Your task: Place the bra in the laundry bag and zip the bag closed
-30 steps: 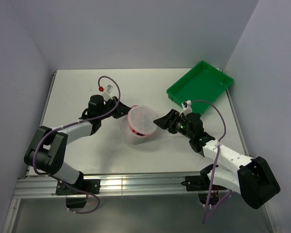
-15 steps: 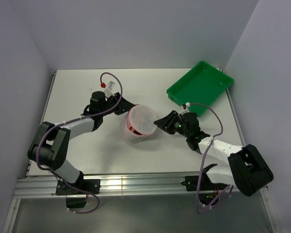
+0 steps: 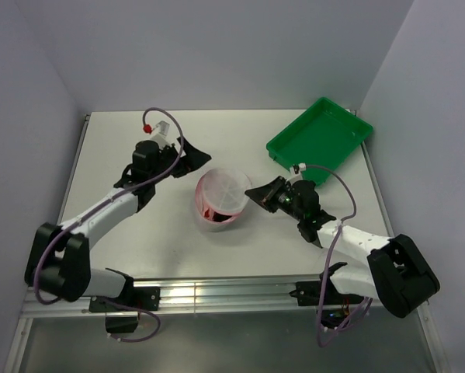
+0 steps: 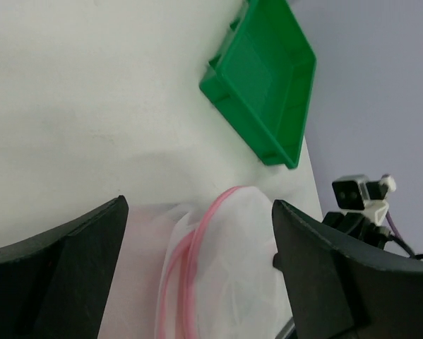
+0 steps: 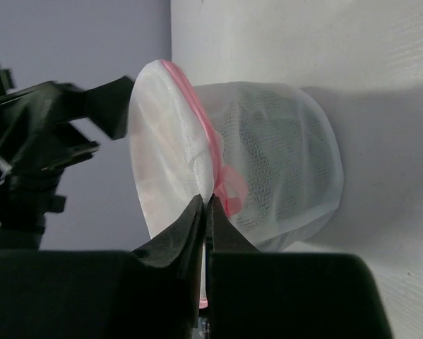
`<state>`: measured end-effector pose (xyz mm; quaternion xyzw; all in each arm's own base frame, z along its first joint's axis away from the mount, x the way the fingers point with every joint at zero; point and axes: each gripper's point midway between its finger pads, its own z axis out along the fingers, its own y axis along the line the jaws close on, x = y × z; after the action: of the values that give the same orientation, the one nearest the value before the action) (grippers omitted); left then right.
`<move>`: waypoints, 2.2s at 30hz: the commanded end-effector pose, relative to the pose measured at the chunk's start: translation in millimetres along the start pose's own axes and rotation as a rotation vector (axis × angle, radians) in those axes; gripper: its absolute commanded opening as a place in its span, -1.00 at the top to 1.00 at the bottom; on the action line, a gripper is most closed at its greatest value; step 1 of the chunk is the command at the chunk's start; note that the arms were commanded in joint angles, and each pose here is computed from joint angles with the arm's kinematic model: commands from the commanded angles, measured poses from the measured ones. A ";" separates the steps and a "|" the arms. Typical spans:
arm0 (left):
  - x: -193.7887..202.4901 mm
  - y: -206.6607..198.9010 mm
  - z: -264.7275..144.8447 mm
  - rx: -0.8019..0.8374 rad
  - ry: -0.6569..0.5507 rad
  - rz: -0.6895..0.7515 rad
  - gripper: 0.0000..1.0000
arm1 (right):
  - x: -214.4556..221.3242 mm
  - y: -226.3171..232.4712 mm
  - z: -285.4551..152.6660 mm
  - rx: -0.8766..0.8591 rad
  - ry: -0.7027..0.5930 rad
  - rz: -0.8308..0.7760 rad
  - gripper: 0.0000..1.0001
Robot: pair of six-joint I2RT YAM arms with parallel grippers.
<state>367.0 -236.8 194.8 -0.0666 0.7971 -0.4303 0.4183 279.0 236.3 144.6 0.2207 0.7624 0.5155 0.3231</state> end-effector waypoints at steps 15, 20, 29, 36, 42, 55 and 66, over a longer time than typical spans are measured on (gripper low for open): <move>55.5 -1.5 -84.1 -0.053 0.058 0.020 -0.65 | -2.4 20.5 -3.8 0.042 -0.100 -0.122 0.95; 67.7 -22.2 -69.5 -0.014 0.113 0.060 -0.59 | 3.8 19.7 -4.1 0.061 -0.099 -0.143 0.94; 54.3 -5.9 -50.4 -0.045 0.076 0.092 0.52 | 10.0 25.2 -21.1 0.079 -0.100 -0.229 0.72; 35.1 -30.8 -42.7 0.121 0.053 0.080 0.76 | 27.2 18.4 -33.7 0.084 -0.005 -0.313 -0.56; 36.6 -40.5 -36.8 0.220 0.085 0.068 0.88 | 48.0 21.3 -30.9 -0.031 0.071 -0.274 -0.76; 30.3 -37.2 -26.2 0.279 0.123 0.050 1.00 | 15.9 16.5 3.2 -0.045 0.059 -0.210 -0.57; 8.1 -20.6 -9.3 0.152 0.062 0.089 0.98 | 8.2 27.7 -1.8 -0.092 -0.003 -0.167 0.37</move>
<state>330.3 -251.1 182.0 0.0054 0.7914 -0.4901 0.3654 266.9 251.3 146.6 0.1384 0.7796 0.4998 0.3510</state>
